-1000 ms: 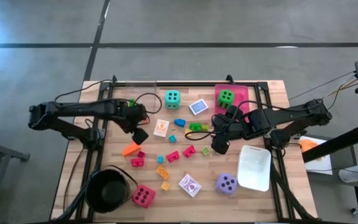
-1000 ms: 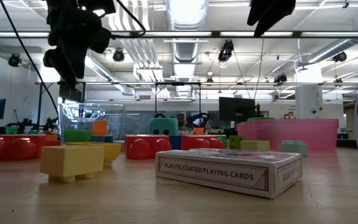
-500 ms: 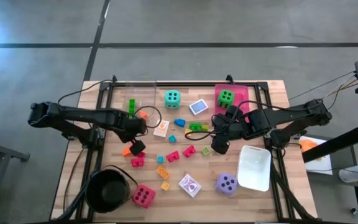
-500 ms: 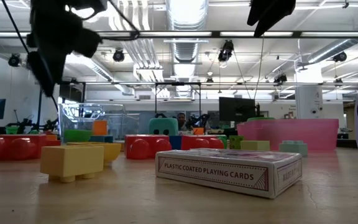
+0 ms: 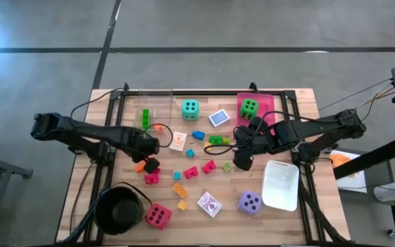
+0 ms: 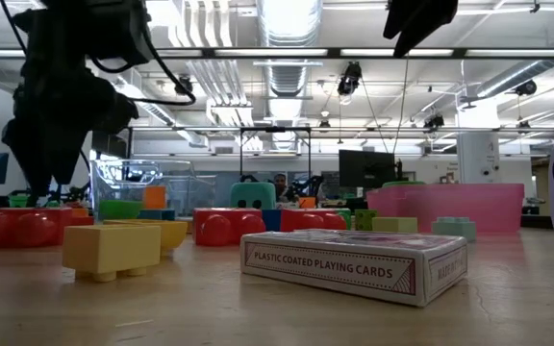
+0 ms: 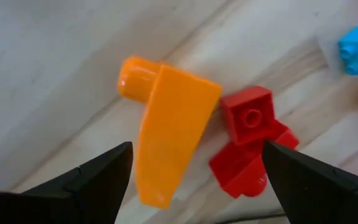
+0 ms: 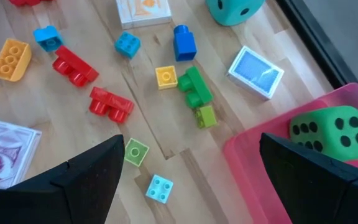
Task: Pick & Place Toys
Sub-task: Put the orange game piece into the transparent bin
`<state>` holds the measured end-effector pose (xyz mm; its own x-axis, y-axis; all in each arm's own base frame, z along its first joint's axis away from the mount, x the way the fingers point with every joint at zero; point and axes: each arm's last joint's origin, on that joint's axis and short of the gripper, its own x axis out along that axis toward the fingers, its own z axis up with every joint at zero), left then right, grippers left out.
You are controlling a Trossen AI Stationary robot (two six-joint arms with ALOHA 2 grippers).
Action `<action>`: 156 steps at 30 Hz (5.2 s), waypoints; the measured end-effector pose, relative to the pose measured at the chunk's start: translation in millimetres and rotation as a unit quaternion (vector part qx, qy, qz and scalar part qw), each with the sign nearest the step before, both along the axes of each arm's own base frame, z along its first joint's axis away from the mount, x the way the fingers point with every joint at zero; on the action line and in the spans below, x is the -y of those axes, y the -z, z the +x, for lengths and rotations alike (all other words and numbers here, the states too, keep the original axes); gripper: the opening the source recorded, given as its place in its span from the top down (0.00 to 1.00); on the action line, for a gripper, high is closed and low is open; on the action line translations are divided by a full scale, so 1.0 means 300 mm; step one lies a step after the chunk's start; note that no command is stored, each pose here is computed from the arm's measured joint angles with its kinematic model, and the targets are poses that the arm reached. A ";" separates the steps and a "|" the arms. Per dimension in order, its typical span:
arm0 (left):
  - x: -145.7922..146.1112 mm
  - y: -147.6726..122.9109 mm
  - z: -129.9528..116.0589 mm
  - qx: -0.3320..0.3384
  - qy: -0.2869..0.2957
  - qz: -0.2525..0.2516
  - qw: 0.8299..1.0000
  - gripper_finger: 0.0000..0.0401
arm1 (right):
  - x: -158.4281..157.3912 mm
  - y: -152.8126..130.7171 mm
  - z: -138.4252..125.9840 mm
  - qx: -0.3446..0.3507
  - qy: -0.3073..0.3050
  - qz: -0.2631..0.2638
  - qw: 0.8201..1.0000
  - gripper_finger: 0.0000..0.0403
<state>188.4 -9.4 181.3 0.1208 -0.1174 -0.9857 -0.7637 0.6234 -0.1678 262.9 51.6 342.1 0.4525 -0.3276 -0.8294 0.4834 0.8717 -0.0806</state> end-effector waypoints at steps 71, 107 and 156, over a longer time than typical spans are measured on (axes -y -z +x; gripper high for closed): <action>-0.020 -0.177 0.066 0.052 -0.045 0.094 0.993 0.62 | -0.006 0.001 -0.001 -0.002 -0.008 0.009 1.000 0.09; -0.632 -0.133 0.112 -0.008 -0.131 0.108 0.985 0.62 | -0.001 -0.002 0.002 0.002 -0.010 -0.023 1.000 0.09; -0.670 -0.023 0.130 -0.067 -0.146 0.080 0.984 0.58 | -0.001 -0.001 -0.001 -0.007 -0.020 -0.028 0.999 0.09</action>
